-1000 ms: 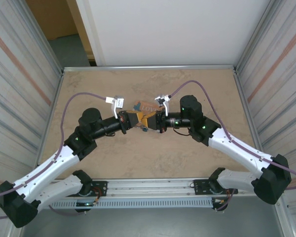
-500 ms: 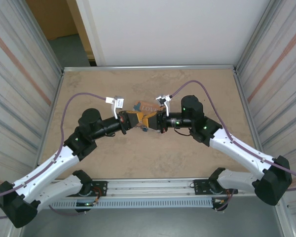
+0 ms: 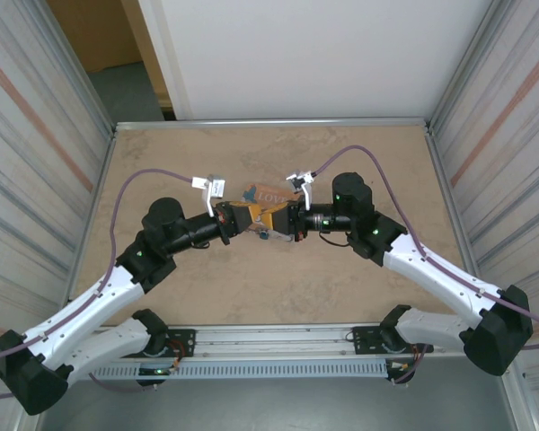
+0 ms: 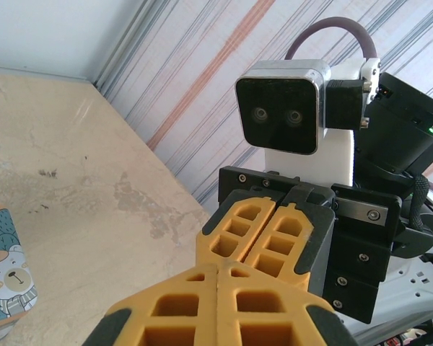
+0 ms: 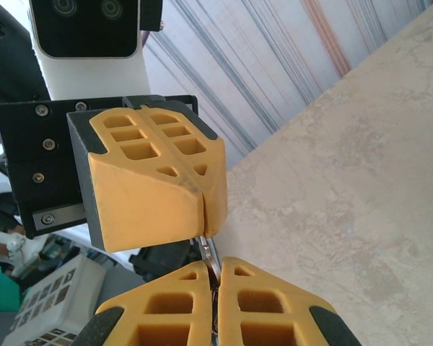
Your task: Unlock a padlock with a key
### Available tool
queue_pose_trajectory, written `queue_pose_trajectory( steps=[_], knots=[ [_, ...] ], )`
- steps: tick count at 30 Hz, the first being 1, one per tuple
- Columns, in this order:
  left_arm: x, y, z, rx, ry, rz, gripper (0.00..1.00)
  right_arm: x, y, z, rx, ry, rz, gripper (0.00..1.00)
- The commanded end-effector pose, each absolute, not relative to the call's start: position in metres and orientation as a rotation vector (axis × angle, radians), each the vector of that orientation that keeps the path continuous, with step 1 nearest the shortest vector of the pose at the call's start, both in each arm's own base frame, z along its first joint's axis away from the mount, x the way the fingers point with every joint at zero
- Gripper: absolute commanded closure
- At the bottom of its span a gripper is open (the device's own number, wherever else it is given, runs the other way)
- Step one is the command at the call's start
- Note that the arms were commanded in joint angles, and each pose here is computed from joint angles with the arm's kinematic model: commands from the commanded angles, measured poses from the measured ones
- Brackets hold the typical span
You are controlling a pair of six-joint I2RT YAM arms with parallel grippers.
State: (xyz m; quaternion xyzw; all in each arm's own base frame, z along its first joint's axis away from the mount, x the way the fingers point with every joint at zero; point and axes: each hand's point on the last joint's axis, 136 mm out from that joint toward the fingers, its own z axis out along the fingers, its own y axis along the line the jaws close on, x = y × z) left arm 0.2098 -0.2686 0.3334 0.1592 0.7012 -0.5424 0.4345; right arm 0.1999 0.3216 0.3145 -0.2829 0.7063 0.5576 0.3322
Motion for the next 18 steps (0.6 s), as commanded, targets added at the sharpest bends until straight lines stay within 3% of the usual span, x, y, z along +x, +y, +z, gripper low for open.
queue_pose_trajectory(
  steps=[1,4,6,11,18],
  knots=[
    [0.210,-0.263,0.341,0.374,1.707,-1.339,0.84,0.207,0.312,0.319,-0.692,1.846,1.422,1.00],
    [0.210,-0.262,0.344,0.380,1.699,-1.334,0.74,0.209,0.311,0.316,-0.691,1.861,1.399,1.00],
    [0.210,-0.260,0.344,0.379,1.701,-1.319,0.59,0.210,0.310,0.311,-0.695,1.880,1.376,1.00],
    [0.210,-0.248,0.337,0.359,1.733,-1.235,0.35,0.214,0.306,0.292,-0.709,1.942,1.300,1.00],
    [0.213,-0.224,0.295,0.292,1.873,-1.059,0.21,0.225,0.300,0.254,-0.693,2.047,1.238,1.00]
  ],
)
